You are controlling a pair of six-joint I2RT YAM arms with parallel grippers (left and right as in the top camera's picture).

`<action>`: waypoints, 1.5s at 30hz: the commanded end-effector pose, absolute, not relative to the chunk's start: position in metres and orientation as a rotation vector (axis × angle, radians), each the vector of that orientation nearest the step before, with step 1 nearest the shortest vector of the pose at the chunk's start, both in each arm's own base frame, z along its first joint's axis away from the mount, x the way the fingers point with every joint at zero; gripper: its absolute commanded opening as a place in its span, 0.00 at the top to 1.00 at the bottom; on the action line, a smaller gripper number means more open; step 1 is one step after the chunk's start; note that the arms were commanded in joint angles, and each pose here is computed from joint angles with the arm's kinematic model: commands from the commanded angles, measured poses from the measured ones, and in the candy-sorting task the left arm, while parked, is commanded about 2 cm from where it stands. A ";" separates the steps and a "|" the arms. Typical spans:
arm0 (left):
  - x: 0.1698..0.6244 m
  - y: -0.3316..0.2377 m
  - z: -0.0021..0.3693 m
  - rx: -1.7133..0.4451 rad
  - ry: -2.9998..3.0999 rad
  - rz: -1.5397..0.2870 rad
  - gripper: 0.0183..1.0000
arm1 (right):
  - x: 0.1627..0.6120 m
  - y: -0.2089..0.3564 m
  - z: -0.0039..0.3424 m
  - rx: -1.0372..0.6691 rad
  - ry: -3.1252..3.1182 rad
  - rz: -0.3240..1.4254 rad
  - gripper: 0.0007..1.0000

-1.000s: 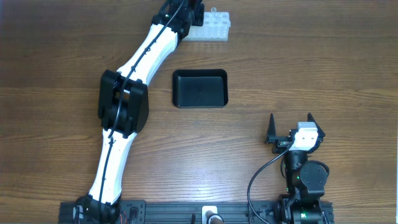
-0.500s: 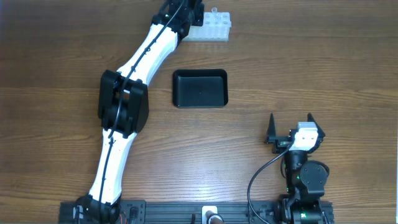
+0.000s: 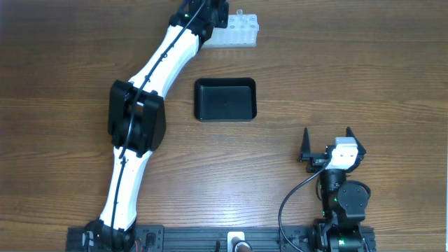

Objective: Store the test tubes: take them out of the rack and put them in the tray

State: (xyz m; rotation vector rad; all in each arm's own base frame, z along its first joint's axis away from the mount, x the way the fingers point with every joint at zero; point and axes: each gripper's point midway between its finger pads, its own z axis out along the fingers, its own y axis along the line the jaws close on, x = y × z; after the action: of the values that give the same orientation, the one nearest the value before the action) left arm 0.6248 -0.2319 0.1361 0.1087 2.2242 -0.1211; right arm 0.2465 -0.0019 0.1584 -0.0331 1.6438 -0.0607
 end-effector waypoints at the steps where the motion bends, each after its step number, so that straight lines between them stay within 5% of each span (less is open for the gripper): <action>1: 0.621 -0.225 0.224 0.071 2.083 -0.143 0.98 | 0.246 -0.002 0.157 -0.037 1.643 -0.062 0.01; 10: 0.592 -0.222 0.293 0.069 2.025 -0.177 0.98 | 0.246 -0.002 0.157 -0.037 1.643 -0.062 0.01; 17: 0.528 -0.218 0.302 0.055 2.204 -0.197 0.98 | 0.246 -0.002 0.157 -0.037 1.643 -0.062 0.01; 29: 0.430 -0.214 0.214 0.019 2.786 -0.345 0.98 | 0.246 -0.002 0.157 -0.037 1.643 -0.062 0.01; 45: 0.409 -0.225 0.102 0.006 3.144 -0.300 0.98 | 0.246 -0.002 0.157 -0.037 1.643 -0.062 0.01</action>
State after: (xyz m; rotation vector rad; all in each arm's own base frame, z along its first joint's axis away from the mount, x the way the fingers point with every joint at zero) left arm 0.4100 -0.2213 0.1129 0.0328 3.1103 -0.2751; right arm 0.2465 -0.0019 0.1584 -0.0331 1.6438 -0.0607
